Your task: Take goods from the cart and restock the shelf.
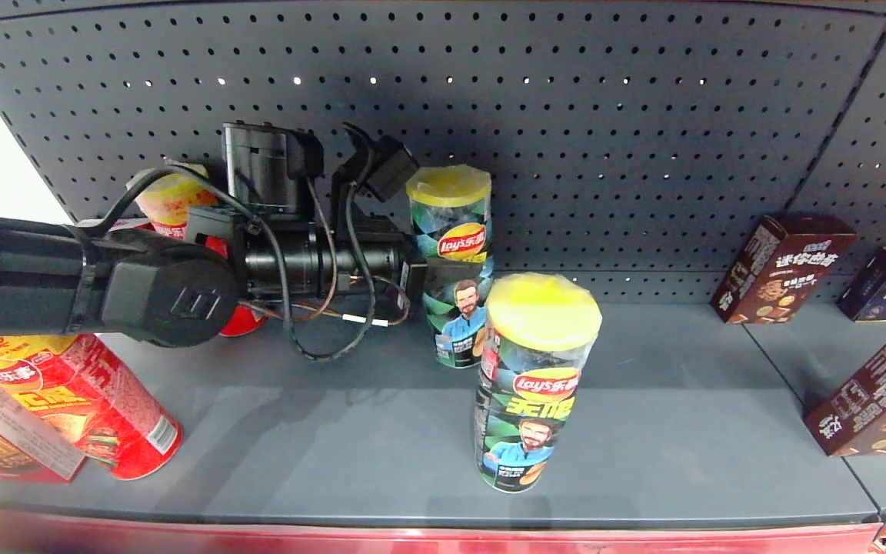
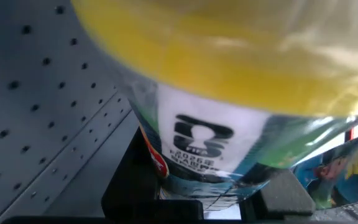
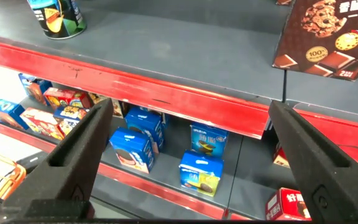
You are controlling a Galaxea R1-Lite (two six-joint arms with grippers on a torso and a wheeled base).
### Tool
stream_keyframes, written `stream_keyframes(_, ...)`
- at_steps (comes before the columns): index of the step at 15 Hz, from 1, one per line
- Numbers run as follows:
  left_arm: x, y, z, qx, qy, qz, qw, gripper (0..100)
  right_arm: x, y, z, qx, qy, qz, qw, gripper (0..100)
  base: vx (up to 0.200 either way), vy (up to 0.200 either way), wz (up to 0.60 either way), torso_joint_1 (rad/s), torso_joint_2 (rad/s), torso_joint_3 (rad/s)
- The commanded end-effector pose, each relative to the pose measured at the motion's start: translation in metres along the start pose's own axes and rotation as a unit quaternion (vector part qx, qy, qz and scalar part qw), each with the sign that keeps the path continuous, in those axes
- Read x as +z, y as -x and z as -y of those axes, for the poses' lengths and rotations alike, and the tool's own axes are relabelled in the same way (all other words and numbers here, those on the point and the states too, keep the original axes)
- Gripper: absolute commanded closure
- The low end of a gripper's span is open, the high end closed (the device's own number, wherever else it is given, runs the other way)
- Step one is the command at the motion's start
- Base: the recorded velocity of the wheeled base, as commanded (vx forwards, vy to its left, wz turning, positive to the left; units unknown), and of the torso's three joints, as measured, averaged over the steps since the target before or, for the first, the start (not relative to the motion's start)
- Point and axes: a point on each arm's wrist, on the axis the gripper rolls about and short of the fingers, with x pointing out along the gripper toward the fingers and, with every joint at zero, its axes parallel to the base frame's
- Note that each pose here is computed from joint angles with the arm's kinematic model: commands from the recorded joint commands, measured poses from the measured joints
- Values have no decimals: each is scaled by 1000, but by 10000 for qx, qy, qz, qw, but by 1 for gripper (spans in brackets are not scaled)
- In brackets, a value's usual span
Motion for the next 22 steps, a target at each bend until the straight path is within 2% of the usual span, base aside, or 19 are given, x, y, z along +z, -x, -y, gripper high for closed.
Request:
stream_keyframes(1, -3, -11, -4, -33, 0, -7, 10000, 100, 0, 0, 0, 5, 1, -7, 10000, 0, 0, 0, 0, 0, 0, 0)
stream_keyframes(5, -3, -23, -7, -80, -44, 33, 10000, 100, 0, 0, 0, 5, 1, -7, 10000, 0, 0, 0, 0, 0, 0, 0)
stream_keyframes(8, -10, -32, -12, -90, -257, -21, 9996, 100, 0, 0, 0, 5, 1, -7, 10000, 0, 0, 0, 0, 0, 0, 0)
stream_keyframes(12, -17, -41, -17, -96, -268, -53, 9996, 100, 0, 0, 0, 5, 1, -7, 10000, 0, 0, 0, 0, 0, 0, 0)
stream_keyframes(16, -22, -47, -16, -133, -431, -113, 9989, 100, 0, 0, 0, 5, 1, -7, 10000, 0, 0, 0, 0, 0, 0, 0)
stream_keyframes(17, -21, -47, -15, -138, -449, -100, 9988, 0, 0, 0, 0, 5, 1, -7, 10000, 0, 0, 0, 0, 0, 0, 0)
stream_keyframes(19, -20, -46, -14, -111, -458, -89, 9988, 0, 0, 0, 0, 5, 1, -7, 10000, 0, 0, 0, 0, 0, 0, 0)
stream_keyframes(22, -6, -23, -7, 243, -531, -41, 9983, 0, 0, 0, 0, 5, 1, -7, 10000, 0, 0, 0, 0, 0, 0, 0)
